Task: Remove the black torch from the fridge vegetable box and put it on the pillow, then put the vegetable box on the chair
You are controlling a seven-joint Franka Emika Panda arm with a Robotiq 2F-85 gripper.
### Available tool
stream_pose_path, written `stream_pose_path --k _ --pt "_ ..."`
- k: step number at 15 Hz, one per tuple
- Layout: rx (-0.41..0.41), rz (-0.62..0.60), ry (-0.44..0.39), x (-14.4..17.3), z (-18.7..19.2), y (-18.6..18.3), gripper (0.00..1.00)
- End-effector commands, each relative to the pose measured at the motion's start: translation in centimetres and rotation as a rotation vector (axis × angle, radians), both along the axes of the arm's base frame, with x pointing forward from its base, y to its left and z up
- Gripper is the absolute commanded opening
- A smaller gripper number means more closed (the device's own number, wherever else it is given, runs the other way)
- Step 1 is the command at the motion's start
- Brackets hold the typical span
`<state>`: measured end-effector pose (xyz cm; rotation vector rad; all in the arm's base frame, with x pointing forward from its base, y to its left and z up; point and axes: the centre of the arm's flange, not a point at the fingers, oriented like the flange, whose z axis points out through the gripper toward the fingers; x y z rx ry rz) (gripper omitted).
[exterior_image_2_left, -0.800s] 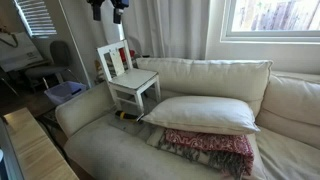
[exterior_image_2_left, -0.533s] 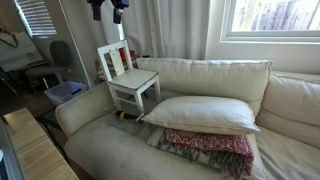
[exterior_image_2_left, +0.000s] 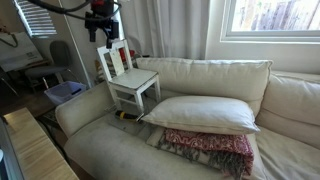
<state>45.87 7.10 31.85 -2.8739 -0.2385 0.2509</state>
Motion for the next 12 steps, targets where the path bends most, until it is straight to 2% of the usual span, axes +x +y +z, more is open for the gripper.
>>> stream_pose_path --k 1,3,6,7,9,12 --pt "0.061 -0.134 -0.080 2.9 -7.2 6.2 1.00" --pt "0.071 -0.202 -0.112 4.0 -10.5 9.3 1.00" --pt "0.113 -0.300 -0.066 5.1 -15.3 13.3 1.00" --pt "0.078 -0.238 -0.092 2.6 -11.6 11.2 1.00" --pt "0.081 -0.233 -0.079 2.8 -13.2 12.2 1.00" --pt "0.085 -0.243 -0.098 3.2 -12.2 11.6 1.00"
